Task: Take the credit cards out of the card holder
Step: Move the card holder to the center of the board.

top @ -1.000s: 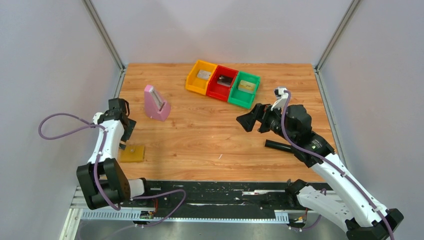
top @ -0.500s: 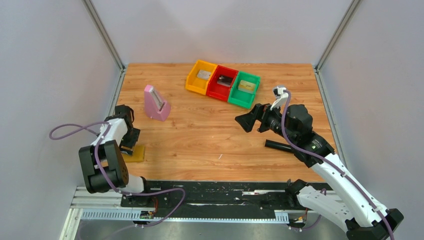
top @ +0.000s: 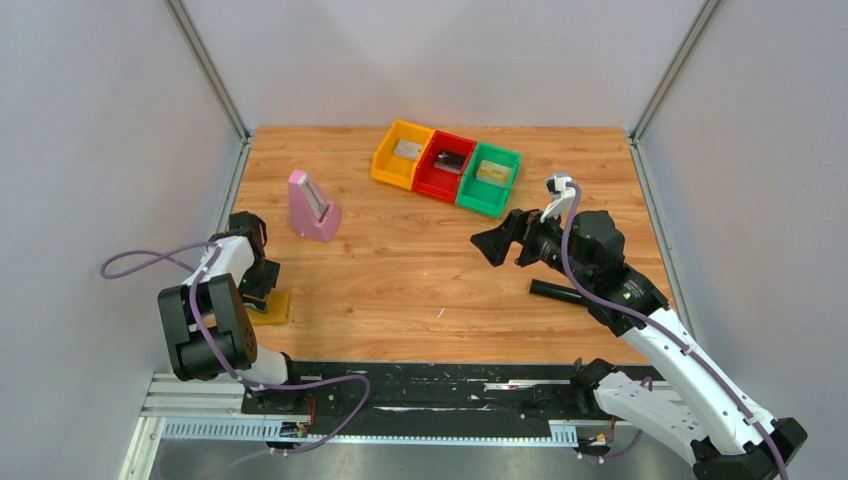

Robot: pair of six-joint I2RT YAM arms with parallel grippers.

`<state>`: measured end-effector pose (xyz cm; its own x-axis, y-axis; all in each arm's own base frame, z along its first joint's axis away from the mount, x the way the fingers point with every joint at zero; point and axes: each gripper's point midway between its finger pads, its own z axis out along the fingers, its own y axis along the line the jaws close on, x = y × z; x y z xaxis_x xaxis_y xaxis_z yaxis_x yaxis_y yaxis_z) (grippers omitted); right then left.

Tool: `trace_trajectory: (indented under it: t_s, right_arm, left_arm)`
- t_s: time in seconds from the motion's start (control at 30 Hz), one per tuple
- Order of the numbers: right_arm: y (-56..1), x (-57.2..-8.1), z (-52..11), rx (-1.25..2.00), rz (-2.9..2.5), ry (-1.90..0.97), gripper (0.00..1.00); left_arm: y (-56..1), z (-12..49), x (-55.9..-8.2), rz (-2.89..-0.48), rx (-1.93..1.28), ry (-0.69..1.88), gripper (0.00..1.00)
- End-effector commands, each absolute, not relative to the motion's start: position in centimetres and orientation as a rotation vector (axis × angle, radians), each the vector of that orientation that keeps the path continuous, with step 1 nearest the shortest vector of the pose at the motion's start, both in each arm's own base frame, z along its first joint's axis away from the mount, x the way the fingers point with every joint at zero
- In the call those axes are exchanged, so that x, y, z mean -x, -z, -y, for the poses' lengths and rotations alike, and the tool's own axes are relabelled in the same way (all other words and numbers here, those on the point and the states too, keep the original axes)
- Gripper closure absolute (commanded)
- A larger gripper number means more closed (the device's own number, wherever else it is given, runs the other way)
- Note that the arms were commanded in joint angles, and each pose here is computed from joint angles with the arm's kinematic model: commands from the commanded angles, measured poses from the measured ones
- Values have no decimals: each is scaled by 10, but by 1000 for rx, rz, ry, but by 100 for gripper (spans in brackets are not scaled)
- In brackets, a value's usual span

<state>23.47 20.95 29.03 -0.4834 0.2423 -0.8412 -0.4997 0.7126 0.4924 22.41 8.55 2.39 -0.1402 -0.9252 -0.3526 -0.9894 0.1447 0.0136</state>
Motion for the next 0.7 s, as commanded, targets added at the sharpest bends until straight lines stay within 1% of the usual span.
trace_trajectory:
  t_s: [0.0,0.4,0.67]
  right_arm:
    - [-299,-241,-207,198,-1832,-867,0]
    - [-297,-244,-207,175,-1843,-859,0]
    - [-287,-246,-201,133,-1874,-828,0]
  left_arm:
    - [0,-46,-224,-2262,1945,-99,27]
    - [-16,6,-231,-2398,1752,63,30]
    - [-22,79,-233,-2568,1512,157,32]
